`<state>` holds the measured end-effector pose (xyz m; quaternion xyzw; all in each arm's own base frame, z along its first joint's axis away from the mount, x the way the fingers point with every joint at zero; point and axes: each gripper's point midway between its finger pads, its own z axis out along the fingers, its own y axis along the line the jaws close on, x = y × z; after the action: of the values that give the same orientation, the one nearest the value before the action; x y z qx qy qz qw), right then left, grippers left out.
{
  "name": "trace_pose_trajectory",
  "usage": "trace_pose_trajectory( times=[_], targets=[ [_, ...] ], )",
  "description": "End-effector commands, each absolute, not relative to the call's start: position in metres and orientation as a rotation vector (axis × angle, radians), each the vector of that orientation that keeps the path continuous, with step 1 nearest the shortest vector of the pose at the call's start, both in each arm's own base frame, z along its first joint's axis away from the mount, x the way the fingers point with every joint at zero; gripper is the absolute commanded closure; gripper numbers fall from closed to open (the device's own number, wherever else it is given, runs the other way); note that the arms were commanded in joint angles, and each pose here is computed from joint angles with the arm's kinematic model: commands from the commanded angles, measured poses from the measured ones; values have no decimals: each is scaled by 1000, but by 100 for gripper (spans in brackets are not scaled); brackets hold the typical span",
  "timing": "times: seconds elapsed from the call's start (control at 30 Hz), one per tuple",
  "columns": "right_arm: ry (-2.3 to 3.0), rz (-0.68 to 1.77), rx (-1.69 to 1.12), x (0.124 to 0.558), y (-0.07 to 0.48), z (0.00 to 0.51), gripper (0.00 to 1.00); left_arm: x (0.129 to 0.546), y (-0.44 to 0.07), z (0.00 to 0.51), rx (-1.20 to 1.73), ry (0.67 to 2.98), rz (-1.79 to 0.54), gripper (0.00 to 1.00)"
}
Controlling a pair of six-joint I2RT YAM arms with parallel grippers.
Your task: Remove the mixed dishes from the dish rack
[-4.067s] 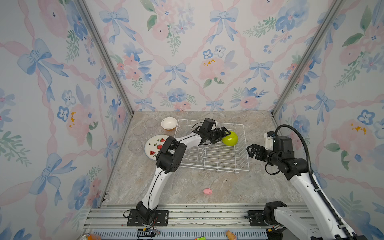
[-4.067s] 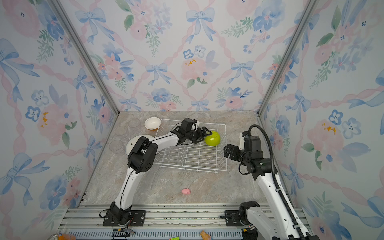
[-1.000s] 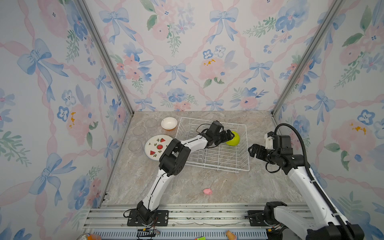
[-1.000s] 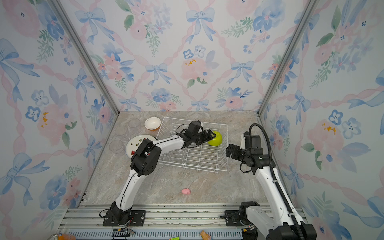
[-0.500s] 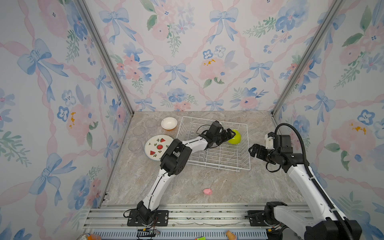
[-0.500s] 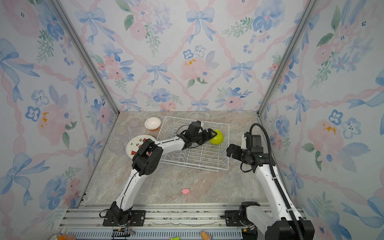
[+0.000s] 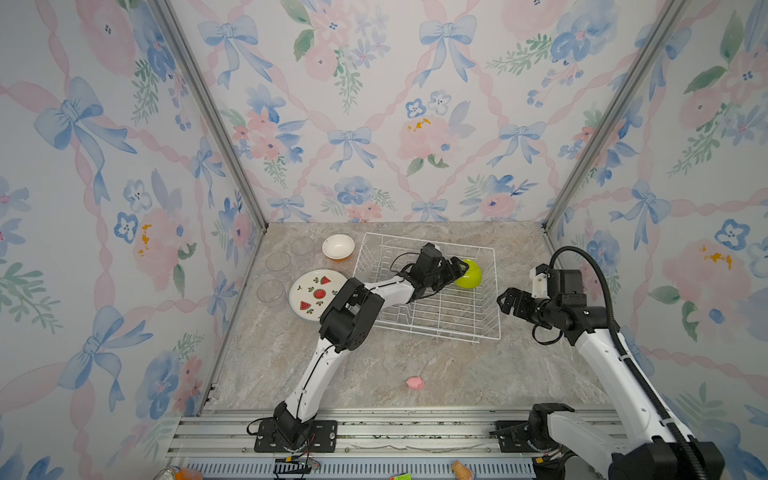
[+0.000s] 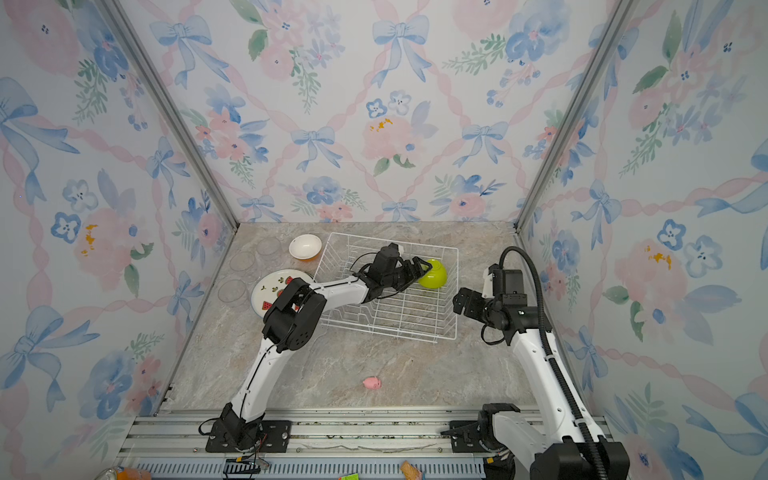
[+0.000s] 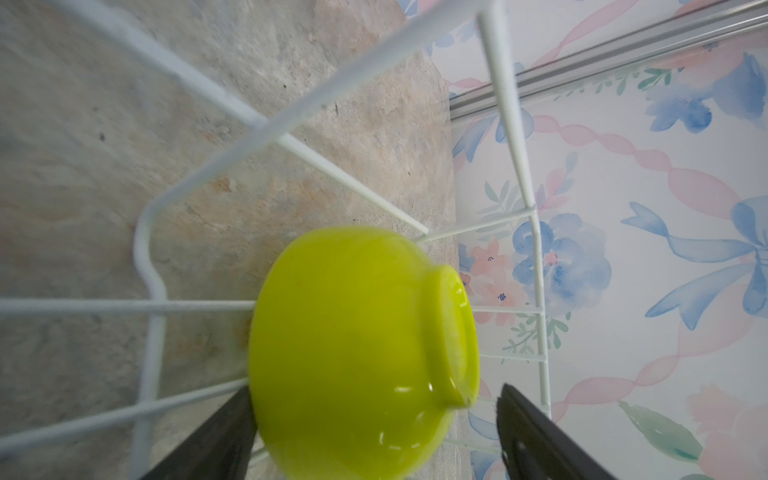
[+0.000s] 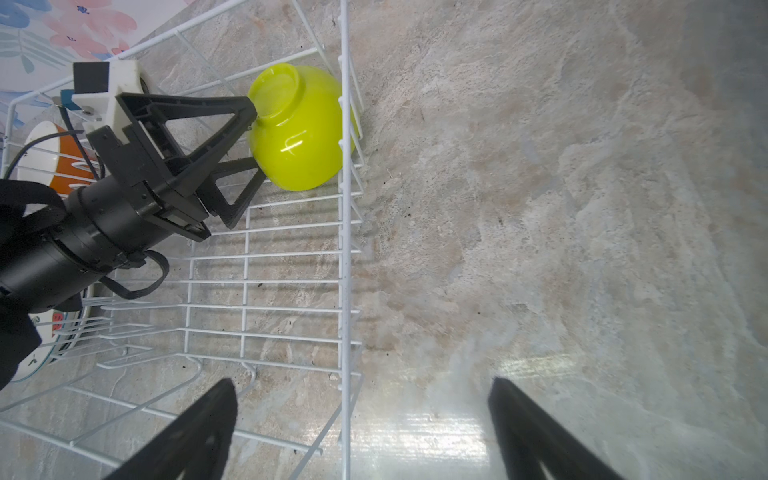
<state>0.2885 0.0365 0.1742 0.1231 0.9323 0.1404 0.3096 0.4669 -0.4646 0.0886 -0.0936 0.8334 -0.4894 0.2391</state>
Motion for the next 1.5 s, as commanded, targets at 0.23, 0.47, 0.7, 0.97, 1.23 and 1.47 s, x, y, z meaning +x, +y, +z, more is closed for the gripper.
trace_pose_trajectory(
  times=[0.23,0.47,0.7,0.97,1.23,1.47],
  targets=[
    [2453,383,327,287,36,182,3,484,-459,89,-402,2185,-1295,6],
    [2457,377,325,286,35,182,3,484,-468,85,-455,2133,-1400,8],
    [2462,369,329,284,34,181,3,485,-477,92,-432,2078,-1463,11],
    [2469,339,334,282,30,181,3,470,-492,101,-323,2081,-1593,18],
    [2467,350,342,283,31,179,3,458,-483,113,-259,2053,-1603,25],
    [2468,334,340,281,30,181,3,464,-489,117,-259,2000,-1691,38]
  ],
)
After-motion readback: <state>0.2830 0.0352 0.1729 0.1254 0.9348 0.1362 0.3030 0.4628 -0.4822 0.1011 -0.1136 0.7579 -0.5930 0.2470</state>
